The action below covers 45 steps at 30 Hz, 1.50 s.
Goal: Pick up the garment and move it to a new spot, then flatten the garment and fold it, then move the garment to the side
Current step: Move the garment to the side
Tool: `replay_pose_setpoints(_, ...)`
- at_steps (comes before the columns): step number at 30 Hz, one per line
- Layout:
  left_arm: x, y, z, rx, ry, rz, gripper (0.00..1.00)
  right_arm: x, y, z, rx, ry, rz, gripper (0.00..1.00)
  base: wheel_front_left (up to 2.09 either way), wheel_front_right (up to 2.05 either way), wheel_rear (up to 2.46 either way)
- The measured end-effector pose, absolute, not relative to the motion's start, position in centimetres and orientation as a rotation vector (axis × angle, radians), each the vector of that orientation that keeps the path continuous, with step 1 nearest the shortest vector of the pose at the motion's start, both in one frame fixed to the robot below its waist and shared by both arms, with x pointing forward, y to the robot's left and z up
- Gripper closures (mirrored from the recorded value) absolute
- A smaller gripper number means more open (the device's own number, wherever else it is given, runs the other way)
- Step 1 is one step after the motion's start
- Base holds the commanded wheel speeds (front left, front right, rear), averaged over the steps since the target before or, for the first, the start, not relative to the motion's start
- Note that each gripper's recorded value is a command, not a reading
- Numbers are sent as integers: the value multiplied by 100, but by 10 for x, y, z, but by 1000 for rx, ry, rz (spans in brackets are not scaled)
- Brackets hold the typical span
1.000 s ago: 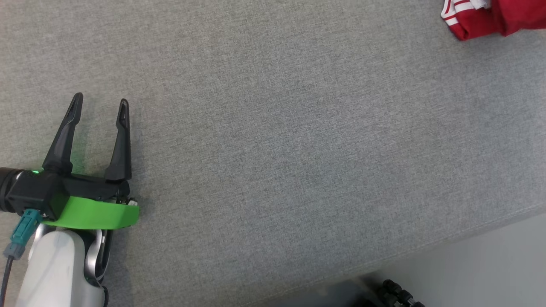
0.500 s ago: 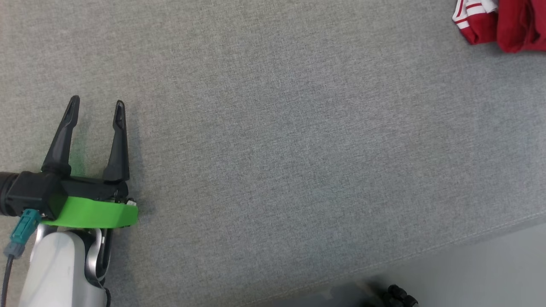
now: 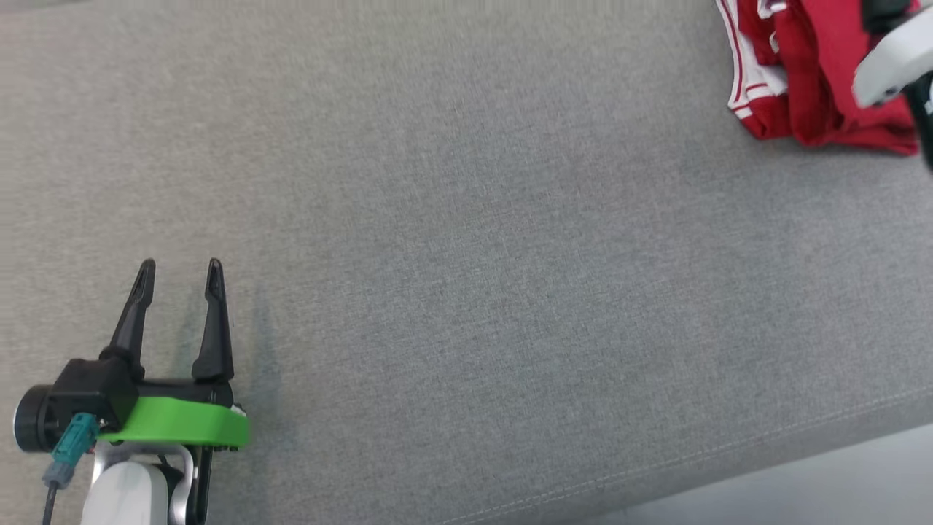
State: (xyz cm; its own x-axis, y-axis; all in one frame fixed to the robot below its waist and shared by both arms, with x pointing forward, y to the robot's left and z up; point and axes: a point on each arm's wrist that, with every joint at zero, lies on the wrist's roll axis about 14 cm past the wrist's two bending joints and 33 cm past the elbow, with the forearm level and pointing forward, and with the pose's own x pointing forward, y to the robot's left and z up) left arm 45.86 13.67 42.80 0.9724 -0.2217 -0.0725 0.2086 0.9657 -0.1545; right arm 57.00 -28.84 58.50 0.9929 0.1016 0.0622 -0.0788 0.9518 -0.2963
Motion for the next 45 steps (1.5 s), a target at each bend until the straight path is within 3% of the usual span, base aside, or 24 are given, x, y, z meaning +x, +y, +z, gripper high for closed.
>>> replay_pose_setpoints(17, 401, 184, 476, -111, 3, -80, 0, 466, -222, 579, 4, -213, 139, 0, 0, 0, 0)
replay_pose_setpoints(25, 391, 184, 488, -117, -28, -74, 0, 425, -203, 555, 73, -182, 147, 0, 0, 0, 0)
replay_pose_setpoints(45, 369, 195, 498, -117, -53, -43, 0, 371, -179, 526, 155, -129, 137, 0, 0, 0, 0)
